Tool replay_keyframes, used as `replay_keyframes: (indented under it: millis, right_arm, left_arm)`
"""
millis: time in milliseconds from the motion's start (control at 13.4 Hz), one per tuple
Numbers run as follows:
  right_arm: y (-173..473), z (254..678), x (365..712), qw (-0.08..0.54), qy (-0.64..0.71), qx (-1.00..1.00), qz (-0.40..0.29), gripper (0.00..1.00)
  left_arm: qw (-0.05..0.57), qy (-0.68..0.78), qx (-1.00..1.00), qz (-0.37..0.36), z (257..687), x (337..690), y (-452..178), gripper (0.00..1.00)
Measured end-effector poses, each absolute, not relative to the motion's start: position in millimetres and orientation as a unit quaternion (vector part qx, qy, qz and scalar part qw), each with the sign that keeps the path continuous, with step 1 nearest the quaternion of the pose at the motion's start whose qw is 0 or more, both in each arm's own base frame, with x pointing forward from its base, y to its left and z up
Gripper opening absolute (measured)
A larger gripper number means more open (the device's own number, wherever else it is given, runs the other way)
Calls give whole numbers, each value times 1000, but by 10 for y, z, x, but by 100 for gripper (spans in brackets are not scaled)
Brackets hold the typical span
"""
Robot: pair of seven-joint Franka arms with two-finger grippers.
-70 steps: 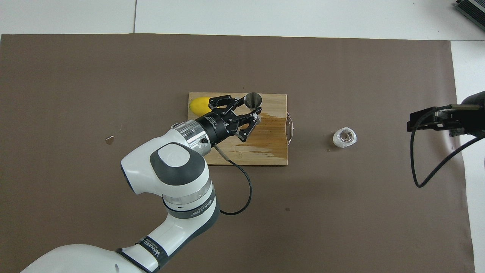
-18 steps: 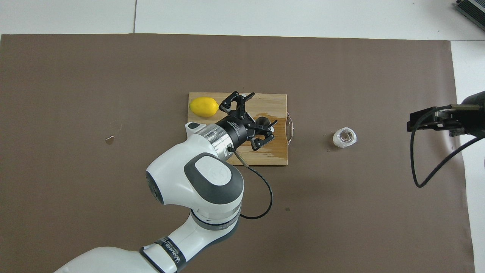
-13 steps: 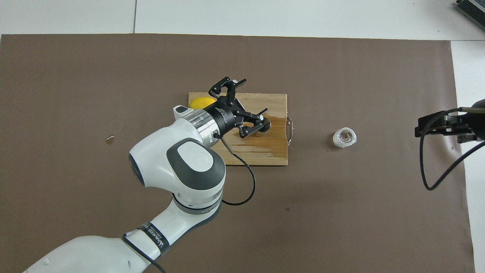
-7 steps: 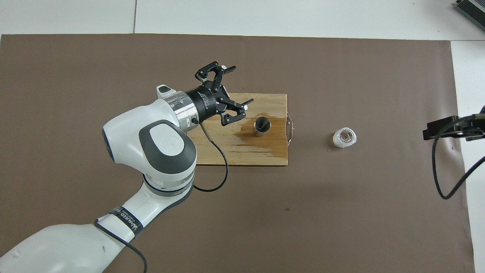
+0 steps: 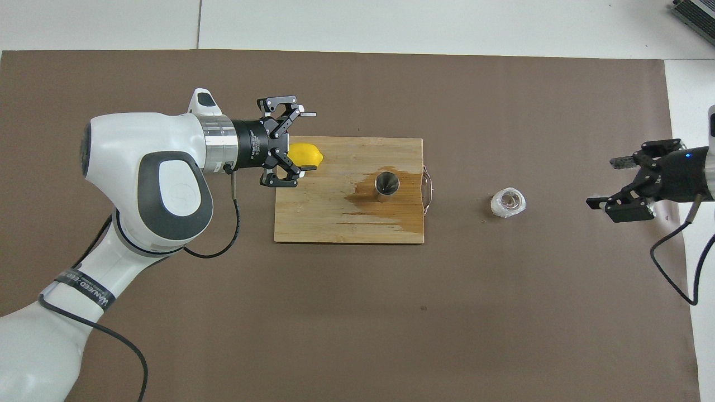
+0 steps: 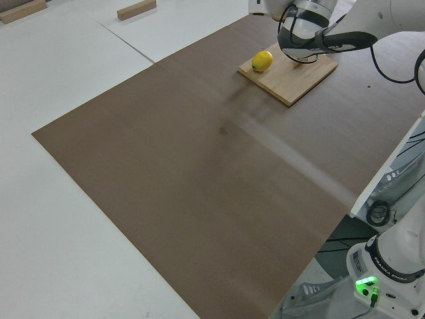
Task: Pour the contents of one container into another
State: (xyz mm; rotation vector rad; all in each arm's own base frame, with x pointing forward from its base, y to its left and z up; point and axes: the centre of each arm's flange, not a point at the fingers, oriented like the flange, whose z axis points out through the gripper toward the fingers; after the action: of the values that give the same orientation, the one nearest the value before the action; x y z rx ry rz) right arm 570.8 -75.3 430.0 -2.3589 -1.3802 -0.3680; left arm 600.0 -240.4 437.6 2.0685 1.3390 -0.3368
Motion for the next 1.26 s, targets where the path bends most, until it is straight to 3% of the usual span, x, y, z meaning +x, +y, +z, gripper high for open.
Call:
replay_keyframes:
  millis: [595,818,1264]
  right_arm:
    - [-374,3243,5829,256,-616,-720,-190,100]
    - [-399,2736,5824,281,-629,-690,-223,100]
    - [-370,2531,5819,290,-639,-670,-243,100]
  left_arm:
    - [166,391,905,2,4929,6110,-1990,100]
    - [123,284,951,7,4936,6148,-1696,100]
    - [13,94,995,28,5131,6161,-1287,100]
